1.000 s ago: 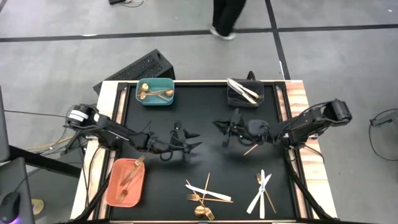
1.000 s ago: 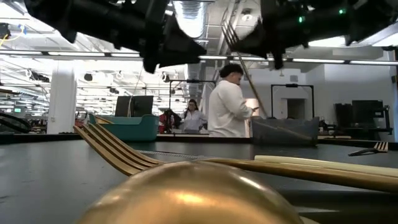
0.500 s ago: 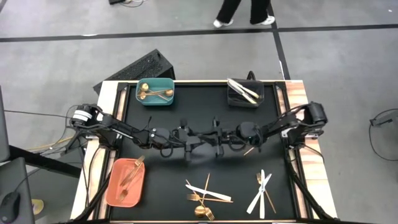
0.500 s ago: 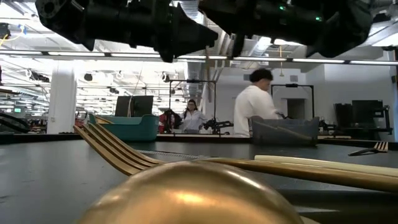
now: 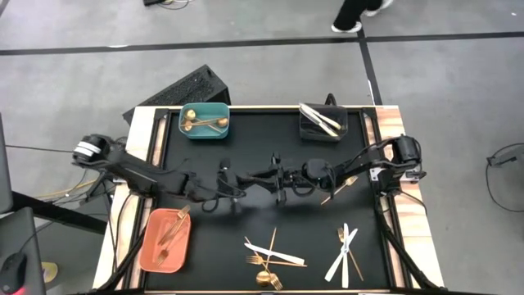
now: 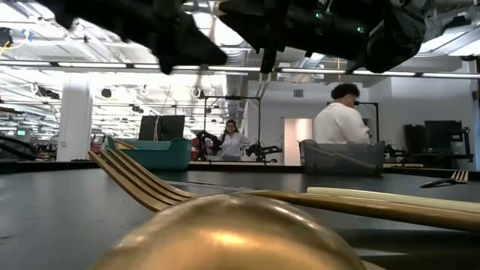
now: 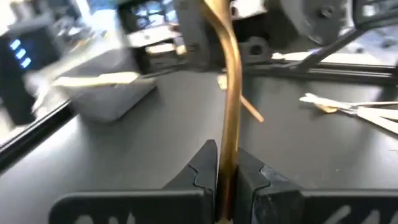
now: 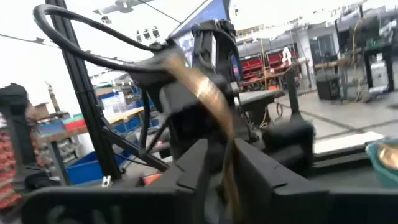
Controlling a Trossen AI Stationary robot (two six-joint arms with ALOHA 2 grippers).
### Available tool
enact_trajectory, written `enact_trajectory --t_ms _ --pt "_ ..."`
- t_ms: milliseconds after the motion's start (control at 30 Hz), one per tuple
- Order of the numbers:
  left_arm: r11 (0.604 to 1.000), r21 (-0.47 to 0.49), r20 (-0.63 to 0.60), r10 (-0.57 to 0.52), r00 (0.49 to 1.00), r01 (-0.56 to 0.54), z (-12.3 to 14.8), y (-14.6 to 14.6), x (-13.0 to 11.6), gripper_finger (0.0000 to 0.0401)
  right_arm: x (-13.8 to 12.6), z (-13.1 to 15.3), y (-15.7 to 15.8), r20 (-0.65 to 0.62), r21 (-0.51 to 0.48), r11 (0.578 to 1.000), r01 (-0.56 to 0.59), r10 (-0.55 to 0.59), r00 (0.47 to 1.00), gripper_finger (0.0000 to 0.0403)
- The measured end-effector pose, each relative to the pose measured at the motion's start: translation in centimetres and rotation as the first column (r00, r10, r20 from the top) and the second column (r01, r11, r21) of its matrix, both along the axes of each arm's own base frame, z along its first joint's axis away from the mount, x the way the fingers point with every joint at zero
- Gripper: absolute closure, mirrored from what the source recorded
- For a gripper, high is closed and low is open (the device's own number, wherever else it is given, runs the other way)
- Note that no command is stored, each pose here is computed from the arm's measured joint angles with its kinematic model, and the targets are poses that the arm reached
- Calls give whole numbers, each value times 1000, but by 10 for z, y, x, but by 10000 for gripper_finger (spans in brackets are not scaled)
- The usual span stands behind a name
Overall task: Sort silverware by color (type)
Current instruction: Put the gold fork into the orange bin
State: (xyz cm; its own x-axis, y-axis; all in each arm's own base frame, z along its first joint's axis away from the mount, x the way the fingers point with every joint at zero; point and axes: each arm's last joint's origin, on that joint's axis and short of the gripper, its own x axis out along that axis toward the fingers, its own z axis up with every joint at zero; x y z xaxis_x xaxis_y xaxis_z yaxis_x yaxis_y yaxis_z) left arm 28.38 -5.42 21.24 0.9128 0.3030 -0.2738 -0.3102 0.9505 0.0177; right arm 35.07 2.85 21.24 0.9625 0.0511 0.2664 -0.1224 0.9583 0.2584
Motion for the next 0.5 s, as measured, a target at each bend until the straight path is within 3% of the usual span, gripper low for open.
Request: enact_trajectory --t_ms 100,200,267,367,433,500 --pt "993 -81 -72 76 994 -82 12 -7 -29 397 0 -1 -5 -8 24 1000 -1 1 1000 267" --pt "954 -269 -95 109 989 -131 26 -16 -64 398 1 -3 -5 -28 16 1000 0 0 1000 242" --pt "907 -405 -91 89 992 -118 35 -26 -88 398 2 -6 -5 -59 10 1000 4 -3 998 230" --pt "819 -572 -159 -57 986 -45 38 -48 -124 399 3 -11 -9 -117 13 1000 14 -12 993 219" --pt "758 -647 -191 -60 980 -80 35 -60 -149 399 3 -15 -10 -157 10 1000 17 -16 987 215" --pt "725 -678 -215 -33 976 -125 31 -67 -172 399 4 -17 -9 -180 3 1000 17 -16 984 214"
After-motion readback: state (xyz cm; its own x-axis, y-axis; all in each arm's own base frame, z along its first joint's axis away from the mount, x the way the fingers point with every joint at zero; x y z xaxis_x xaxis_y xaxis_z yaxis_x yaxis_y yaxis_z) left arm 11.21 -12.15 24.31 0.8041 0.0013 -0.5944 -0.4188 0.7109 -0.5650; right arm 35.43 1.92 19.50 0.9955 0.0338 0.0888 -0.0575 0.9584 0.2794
